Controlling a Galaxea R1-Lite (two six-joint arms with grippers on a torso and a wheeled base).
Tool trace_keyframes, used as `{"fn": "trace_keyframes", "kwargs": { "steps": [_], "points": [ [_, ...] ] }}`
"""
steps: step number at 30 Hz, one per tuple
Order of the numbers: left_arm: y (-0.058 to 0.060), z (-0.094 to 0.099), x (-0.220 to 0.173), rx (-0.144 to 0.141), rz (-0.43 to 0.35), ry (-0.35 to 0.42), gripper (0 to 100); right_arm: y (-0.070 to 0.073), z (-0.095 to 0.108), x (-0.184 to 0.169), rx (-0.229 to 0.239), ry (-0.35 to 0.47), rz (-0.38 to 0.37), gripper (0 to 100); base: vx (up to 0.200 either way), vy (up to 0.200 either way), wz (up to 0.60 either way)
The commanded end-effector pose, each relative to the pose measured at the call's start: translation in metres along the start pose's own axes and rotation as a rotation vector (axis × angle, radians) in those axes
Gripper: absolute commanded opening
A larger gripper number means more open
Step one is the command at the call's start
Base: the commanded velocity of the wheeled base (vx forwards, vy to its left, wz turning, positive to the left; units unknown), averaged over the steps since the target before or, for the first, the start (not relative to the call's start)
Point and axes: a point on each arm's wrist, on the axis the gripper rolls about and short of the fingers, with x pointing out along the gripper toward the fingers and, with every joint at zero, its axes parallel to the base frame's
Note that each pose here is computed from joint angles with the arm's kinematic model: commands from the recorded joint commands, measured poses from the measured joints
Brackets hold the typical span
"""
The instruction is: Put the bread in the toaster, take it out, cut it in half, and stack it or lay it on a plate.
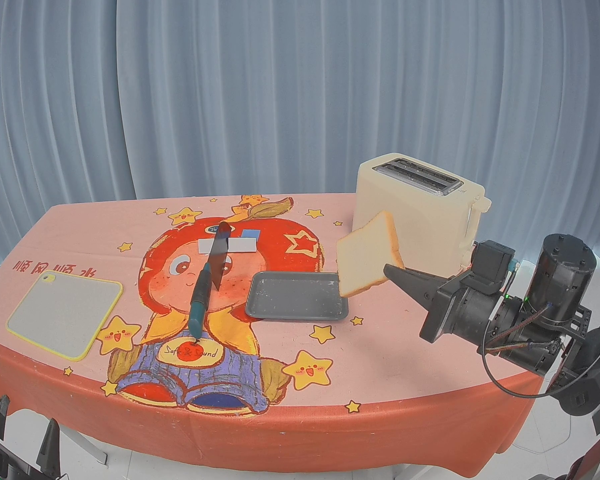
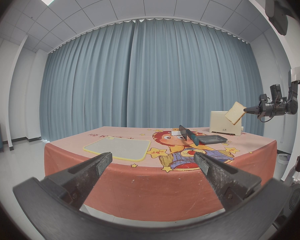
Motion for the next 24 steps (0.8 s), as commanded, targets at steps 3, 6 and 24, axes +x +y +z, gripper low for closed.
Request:
{"fn": "trace_keyframes", "kwargs": {
  "steps": [3, 6, 24],
  "points": [
    [0.0000, -0.0048, 0.0014, 0.001, 0.001, 0.019, 100, -0.0036, -0.0040, 0.0028, -0.001, 0.015, -0.012, 0, 0.000, 0.000, 0.00],
    [0.0000, -0.0049, 0.0013, -0.001, 0.001, 0.017, 100, -0.0037, -0.0041, 0.0037, -0.001, 0.015, -0.012, 0, 0.000, 0.000, 0.00],
    [0.0000, -0.0048, 0.0014, -0.001, 0.001, 0.019, 100, -0.0056, -0.0065, 0.0015, -0.022, 0.021, -0.035, 0, 0.000, 0.000, 0.00]
  ]
}}
